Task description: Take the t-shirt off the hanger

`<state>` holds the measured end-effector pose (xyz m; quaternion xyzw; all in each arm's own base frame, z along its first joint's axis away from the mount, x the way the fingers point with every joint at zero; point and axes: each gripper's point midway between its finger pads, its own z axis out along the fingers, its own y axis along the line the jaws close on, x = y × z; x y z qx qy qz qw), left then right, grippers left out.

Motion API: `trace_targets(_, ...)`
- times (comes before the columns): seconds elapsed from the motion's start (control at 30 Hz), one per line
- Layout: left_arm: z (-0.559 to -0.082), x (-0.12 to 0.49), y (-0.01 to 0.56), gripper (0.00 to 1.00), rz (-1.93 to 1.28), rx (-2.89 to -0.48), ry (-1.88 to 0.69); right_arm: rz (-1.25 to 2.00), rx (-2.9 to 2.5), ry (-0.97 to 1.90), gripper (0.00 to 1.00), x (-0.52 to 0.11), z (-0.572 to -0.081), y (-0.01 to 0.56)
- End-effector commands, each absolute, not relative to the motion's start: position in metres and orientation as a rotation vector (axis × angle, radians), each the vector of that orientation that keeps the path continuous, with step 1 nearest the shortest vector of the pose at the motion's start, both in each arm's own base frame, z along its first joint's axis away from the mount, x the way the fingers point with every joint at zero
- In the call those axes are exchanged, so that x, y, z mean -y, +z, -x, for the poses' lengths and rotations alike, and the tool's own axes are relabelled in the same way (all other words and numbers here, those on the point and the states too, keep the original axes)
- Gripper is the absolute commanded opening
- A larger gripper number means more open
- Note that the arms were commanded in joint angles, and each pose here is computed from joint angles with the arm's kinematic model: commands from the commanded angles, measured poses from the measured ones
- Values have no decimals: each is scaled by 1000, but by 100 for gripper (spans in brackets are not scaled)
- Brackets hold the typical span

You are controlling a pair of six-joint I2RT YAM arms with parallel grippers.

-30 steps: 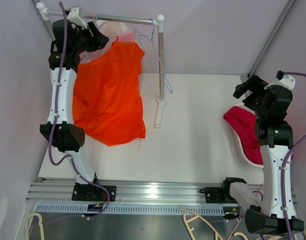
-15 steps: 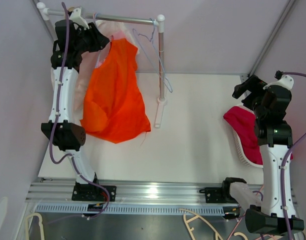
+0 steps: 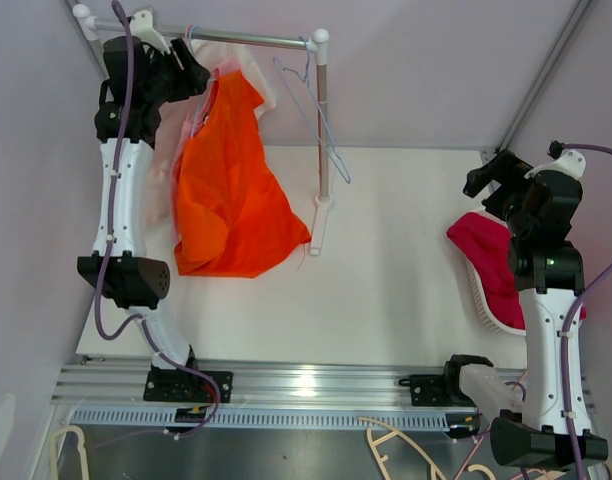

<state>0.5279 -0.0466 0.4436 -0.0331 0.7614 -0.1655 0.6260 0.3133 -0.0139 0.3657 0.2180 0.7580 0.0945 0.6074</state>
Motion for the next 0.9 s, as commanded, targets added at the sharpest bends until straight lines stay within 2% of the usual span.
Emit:
trace_targets(0.0, -494, 47, 502, 63, 57, -1621, -313, -485, -1722, 246, 99, 9, -313, 376)
trace_targets(0.33, -472, 59, 508, 62, 43, -1639, -376, -483, -1738, 264, 99, 6, -312, 371)
trace_targets(0.87, -514, 73, 449, 61, 49, -1771, -457, -477, -1729, 265, 100, 5, -310, 374)
